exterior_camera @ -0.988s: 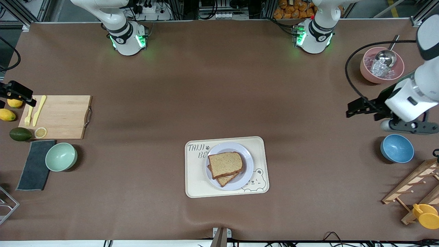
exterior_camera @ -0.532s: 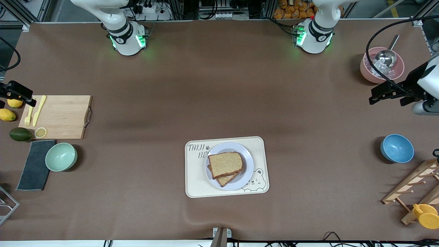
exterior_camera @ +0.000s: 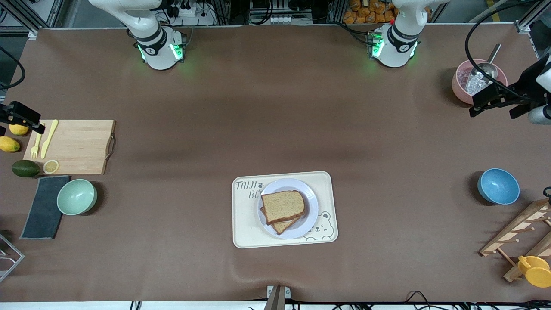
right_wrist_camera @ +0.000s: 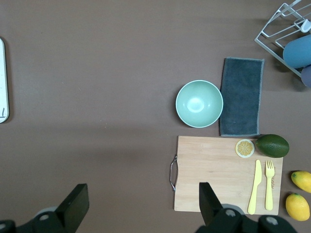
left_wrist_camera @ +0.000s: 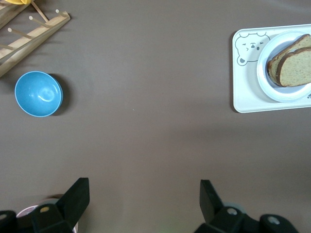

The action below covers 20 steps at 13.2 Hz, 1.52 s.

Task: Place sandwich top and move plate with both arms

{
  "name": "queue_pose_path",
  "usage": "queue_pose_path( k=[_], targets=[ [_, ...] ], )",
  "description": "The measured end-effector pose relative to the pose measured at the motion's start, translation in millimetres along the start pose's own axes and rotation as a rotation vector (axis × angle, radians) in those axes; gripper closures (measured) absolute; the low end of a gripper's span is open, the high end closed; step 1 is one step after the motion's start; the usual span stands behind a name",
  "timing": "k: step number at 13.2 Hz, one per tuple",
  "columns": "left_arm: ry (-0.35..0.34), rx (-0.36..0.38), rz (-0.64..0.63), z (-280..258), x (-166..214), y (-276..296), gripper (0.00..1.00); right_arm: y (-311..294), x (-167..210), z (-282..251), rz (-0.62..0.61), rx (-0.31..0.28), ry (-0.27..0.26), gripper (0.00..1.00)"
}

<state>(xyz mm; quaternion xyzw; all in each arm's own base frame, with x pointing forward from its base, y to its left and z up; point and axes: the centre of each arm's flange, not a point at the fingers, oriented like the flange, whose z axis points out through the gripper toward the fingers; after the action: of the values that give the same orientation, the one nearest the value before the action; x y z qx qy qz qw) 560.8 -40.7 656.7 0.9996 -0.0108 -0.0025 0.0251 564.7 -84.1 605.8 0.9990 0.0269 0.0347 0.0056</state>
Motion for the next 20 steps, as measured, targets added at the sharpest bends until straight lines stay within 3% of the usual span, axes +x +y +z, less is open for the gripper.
queue_pose_path(
  k=[20],
  targets=[
    [-0.021,0.009,-0.046,3,-6,-23,0.0,4,2,10,0.006,0.002,-0.024,0.0]
  ],
)
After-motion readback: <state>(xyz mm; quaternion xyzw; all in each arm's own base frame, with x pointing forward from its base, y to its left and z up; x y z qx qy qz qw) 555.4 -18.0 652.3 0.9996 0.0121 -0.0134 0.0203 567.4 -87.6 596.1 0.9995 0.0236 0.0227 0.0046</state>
